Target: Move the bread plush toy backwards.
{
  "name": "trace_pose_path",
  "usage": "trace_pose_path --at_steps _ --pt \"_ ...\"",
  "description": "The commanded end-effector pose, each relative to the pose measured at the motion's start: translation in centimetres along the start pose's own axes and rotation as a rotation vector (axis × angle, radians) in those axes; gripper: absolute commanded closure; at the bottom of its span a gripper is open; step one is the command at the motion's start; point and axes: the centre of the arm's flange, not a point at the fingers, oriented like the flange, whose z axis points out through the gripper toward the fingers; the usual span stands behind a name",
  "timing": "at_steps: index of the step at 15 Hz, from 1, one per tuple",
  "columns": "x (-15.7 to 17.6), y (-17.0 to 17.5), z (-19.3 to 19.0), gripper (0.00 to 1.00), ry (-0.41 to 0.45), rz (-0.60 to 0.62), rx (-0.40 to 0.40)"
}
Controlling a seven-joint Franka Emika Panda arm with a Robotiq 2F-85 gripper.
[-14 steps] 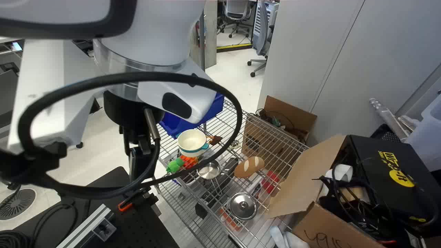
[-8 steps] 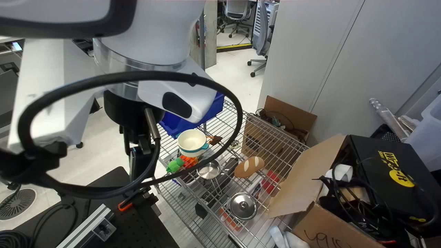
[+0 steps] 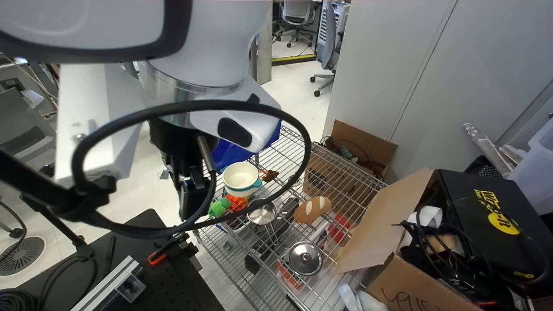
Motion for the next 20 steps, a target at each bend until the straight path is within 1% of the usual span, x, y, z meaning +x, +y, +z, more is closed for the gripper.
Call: trace_pose_path --at_steps 1,2,4,7,10,13,15,20 --pt "5.6 -1.7 1.1 0.00 0.115 0.001 0.054" --pt "7.3 -2.0 1.4 0.00 0.155 0.004 0.058" --pt "11.0 -2.7 2.2 0.00 0.198 0.007 0.083" --pt "17.0 -3.2 4.4 0.00 0.216 0.052 0.131" --pt "22.8 -3.7 7.2 0.00 0.229 0.080 0.131" --pt "28.2 -3.6 11.0 0.00 0.242 0.118 0.084" --pt "30.7 -3.5 14.1 0.00 0.244 0.109 0.088" --pt "35.3 -1.8 20.9 0.00 0.299 0.084 -0.058"
